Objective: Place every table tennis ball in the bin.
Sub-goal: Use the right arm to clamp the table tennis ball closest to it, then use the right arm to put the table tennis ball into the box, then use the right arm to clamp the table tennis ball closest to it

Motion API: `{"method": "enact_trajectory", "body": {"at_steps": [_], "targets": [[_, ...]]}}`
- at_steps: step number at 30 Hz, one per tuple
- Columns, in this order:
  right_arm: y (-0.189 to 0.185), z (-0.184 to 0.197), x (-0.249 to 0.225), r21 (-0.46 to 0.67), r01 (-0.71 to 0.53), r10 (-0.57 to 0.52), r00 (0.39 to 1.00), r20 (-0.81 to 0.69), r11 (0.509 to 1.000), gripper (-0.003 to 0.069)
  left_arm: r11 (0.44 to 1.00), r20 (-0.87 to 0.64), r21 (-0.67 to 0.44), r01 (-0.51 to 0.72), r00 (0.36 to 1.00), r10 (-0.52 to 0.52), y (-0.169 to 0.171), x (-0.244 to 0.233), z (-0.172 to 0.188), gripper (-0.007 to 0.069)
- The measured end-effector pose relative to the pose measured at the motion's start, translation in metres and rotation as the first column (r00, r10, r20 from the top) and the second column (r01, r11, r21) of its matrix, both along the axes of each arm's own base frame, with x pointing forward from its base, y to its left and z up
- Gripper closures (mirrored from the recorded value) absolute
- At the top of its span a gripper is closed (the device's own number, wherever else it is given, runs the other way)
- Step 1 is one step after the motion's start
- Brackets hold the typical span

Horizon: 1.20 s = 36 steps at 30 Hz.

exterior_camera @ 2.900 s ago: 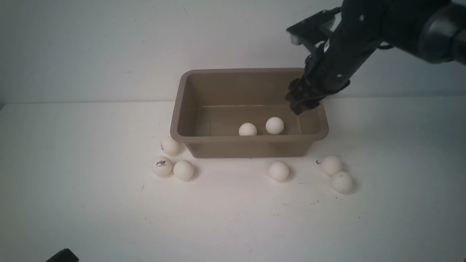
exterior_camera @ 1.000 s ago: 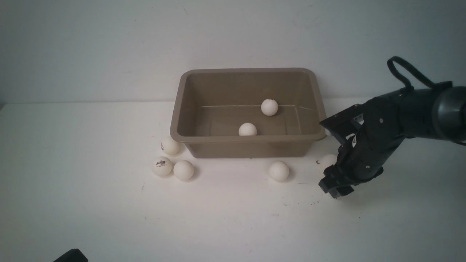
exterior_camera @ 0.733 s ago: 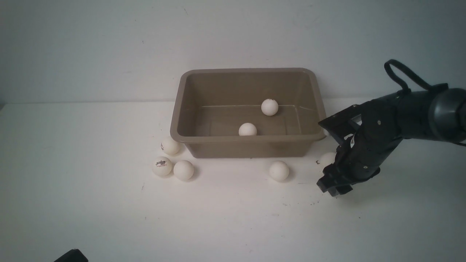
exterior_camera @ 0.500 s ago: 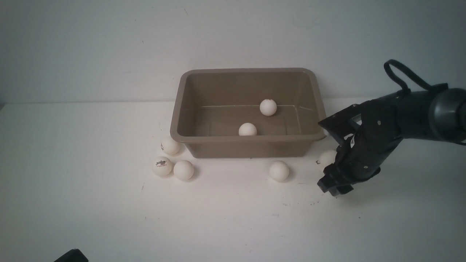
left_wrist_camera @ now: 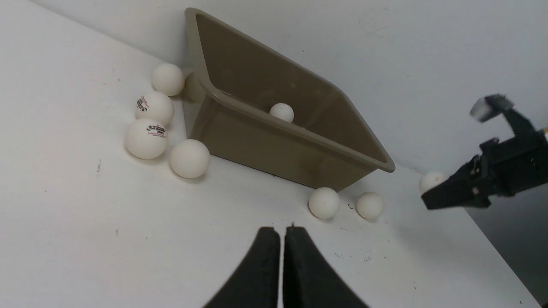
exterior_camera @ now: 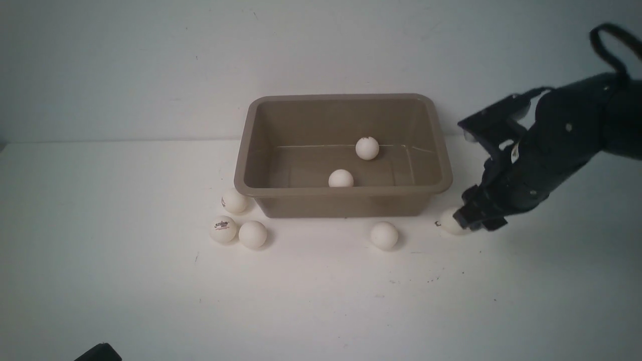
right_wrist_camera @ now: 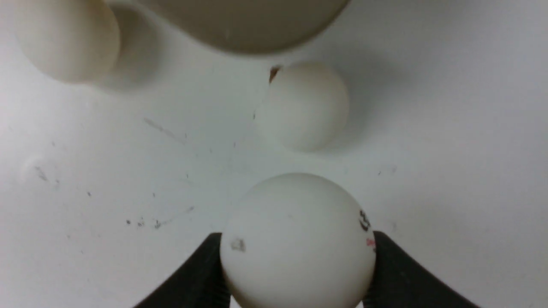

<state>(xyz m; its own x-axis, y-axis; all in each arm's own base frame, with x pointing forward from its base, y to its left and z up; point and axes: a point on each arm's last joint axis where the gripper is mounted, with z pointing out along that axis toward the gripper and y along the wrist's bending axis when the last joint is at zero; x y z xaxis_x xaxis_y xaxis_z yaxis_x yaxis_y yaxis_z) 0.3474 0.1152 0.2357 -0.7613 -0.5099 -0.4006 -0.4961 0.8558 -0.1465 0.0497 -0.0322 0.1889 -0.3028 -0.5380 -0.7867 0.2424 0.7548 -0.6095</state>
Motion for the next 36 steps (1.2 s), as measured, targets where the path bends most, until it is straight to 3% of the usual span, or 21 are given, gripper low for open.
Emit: {"method": "enact_trajectory", "body": {"at_steps": [7,18,26,32,36], "targets": [[0.032,0.028,0.038,0.037,-0.055,0.051,0.993,0.111,0.998,0.0298,1.000,0.002,0.006,0.002,1.000,-0.002,0.000,0.000,0.000,0.0626],[0.069,-0.010,0.097,-0.024,-0.140,0.141,0.990,0.017,0.990,0.0298,1.000,0.005,0.015,0.006,1.000,-0.007,0.000,0.000,0.000,0.0626],[0.072,-0.005,0.098,0.010,-0.136,0.136,0.991,0.020,0.991,0.0228,1.000,0.004,0.016,0.009,1.000,-0.009,-0.001,0.000,0.000,0.0626],[0.056,0.054,0.080,0.025,-0.103,0.101,0.992,0.081,0.994,0.0221,1.000,0.002,0.017,0.013,1.000,-0.013,-0.001,0.000,0.000,0.0626],[0.026,0.094,0.060,0.040,-0.056,0.050,0.989,0.141,0.998,0.0221,1.000,0.002,0.016,0.014,1.000,-0.014,-0.001,0.000,0.000,0.0626]]}}
